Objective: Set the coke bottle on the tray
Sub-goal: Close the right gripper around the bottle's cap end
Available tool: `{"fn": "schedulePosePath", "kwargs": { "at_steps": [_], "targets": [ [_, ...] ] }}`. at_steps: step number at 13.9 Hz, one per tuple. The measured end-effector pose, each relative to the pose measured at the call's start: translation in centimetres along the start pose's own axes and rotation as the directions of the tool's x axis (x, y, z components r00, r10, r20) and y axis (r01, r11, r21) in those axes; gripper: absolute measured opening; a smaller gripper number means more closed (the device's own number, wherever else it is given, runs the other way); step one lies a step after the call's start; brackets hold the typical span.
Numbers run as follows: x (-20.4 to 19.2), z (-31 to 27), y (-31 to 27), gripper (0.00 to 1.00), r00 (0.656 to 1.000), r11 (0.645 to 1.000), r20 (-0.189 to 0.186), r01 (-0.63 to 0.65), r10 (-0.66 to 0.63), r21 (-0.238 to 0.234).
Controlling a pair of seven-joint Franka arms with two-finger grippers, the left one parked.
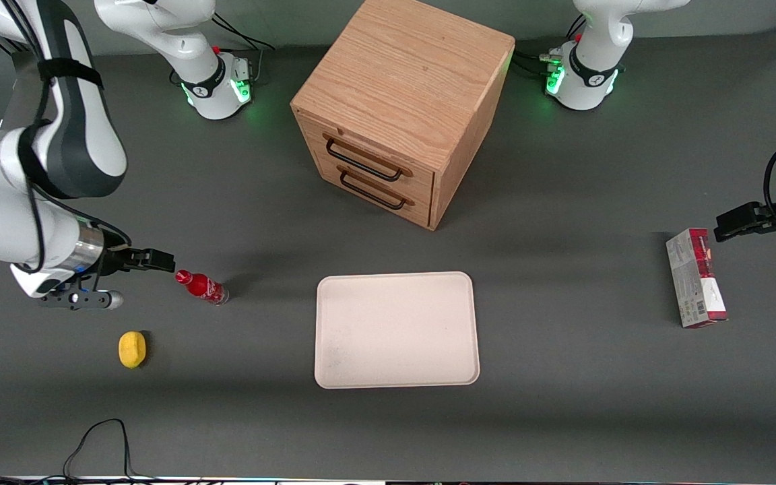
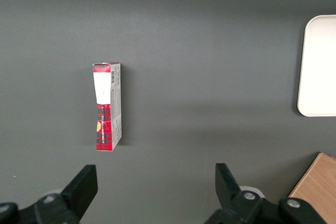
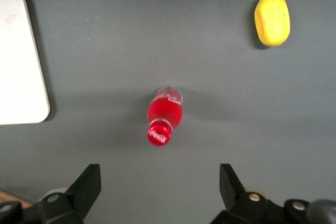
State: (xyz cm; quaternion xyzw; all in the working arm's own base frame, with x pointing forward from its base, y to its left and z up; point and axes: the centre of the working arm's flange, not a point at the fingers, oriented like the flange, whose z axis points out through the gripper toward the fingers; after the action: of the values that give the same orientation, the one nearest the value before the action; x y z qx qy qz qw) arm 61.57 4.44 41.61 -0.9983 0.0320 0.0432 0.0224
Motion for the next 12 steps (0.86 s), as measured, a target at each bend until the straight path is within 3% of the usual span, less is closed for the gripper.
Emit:
{"fn": "schedulePosePath", "kwargs": {
  "at_steps": [7,12],
  "targets": [
    [-1.1,6.3,-0.9,1.0,0.997,1.0,-0.071,0.02,-0.02,0.0],
    [-2.0,8.6,-1.3,1.0,0.996,0.999,-0.081,0.045,-0.046,-0.004]
  ]
}}
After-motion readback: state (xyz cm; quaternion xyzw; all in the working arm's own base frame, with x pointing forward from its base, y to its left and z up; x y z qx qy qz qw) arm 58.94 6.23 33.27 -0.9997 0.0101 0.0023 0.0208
